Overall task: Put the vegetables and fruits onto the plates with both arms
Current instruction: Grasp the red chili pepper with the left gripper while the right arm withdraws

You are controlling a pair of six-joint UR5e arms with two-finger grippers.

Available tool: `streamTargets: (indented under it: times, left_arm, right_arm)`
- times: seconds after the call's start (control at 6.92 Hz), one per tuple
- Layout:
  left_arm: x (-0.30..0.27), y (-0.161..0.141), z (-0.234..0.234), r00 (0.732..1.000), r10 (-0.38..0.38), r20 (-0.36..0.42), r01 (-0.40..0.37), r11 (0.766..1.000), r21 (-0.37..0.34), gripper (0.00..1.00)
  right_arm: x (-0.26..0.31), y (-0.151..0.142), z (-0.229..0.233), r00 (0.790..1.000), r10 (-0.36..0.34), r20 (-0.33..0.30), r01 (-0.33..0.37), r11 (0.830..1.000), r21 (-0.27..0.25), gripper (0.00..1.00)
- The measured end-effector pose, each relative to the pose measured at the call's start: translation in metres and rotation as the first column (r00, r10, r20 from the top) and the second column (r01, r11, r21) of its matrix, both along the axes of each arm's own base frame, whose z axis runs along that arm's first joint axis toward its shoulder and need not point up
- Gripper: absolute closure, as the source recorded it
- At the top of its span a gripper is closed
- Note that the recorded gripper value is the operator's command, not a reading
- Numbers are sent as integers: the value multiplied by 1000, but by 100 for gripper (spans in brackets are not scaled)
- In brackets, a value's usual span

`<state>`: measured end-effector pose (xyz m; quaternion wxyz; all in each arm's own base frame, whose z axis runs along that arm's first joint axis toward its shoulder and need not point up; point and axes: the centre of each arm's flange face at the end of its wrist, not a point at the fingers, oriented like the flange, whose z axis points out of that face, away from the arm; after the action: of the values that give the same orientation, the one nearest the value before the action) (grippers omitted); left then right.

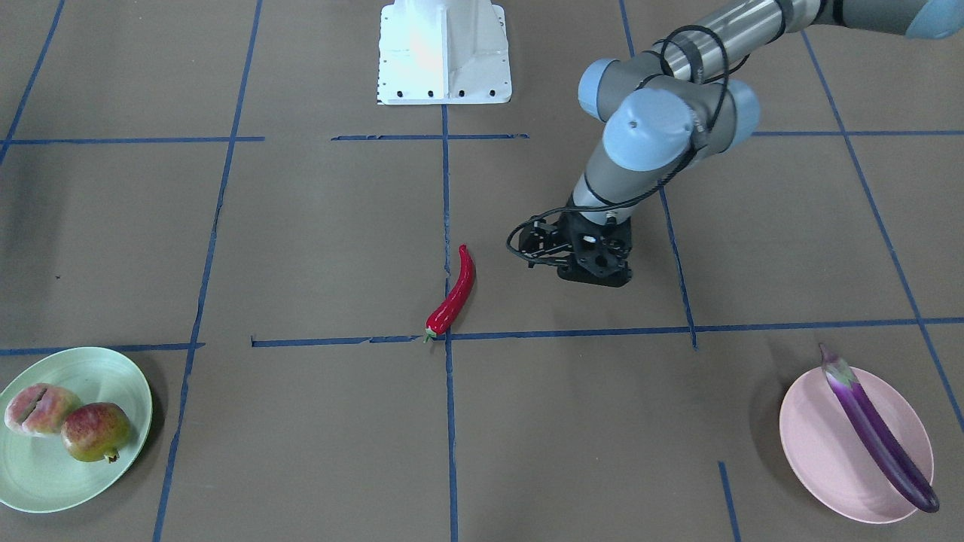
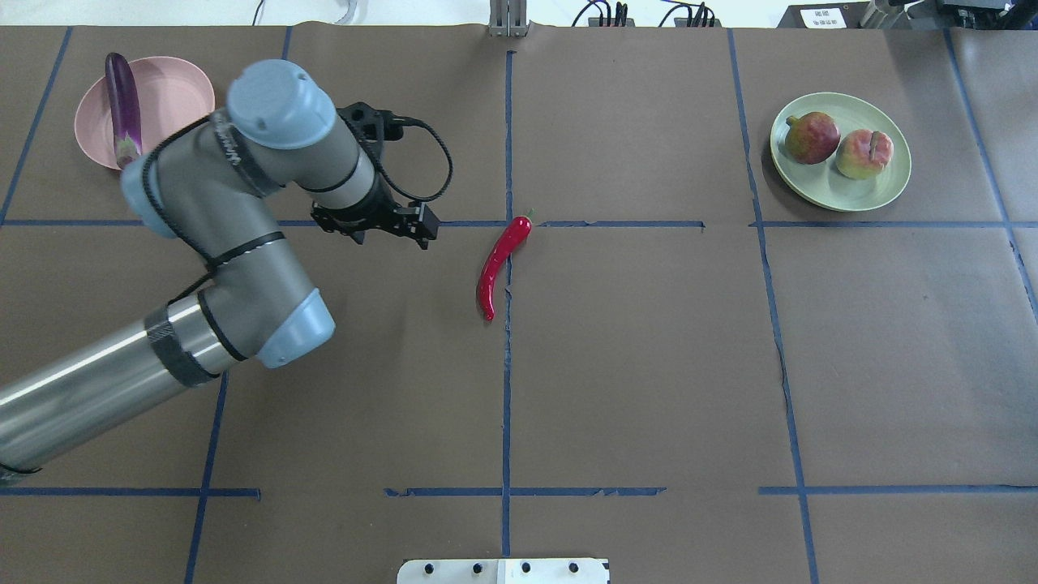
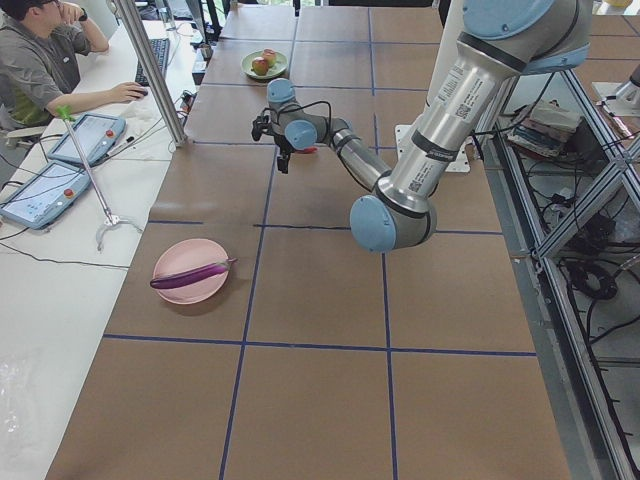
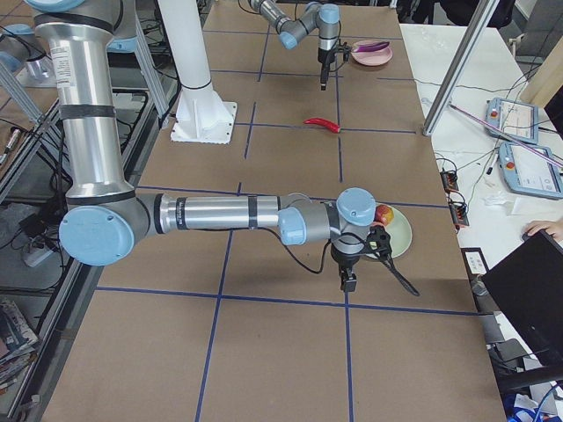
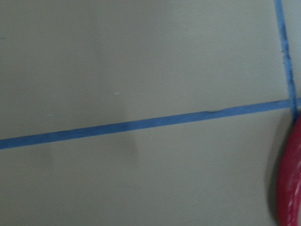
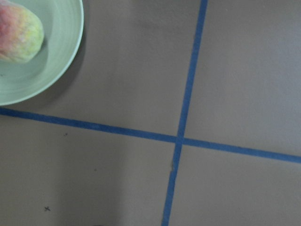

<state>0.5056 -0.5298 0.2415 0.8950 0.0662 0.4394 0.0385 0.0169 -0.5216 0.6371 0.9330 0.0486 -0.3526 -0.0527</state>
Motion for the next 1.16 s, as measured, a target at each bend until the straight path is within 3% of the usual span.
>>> streamTargets:
  times: [0.29,0.58,0.87,1.01,1.16]
  left_arm:
    - [60,-6,-34,999,-26,23,26,1000,14,0]
    - [108,-10,-52,998,-51,32,50,998,35,1]
    - [133,-8,-59,998,-48,31,46,998,40,44]
    - [139,-7,-59,998,-47,35,45,998,42,77]
    - [142,-6,-57,998,-47,40,45,998,42,95]
  right_arm:
    - [8,28,6,1000,15,11,-15,1000,-19,0]
    - [8,32,1,1000,16,19,-16,1000,-12,0]
    - [8,34,-1,1000,16,21,-16,1000,-8,0]
    - [8,34,-1,1000,16,21,-16,1000,-8,0]
    - [8,34,-1,1000,16,21,-16,1000,-9,0]
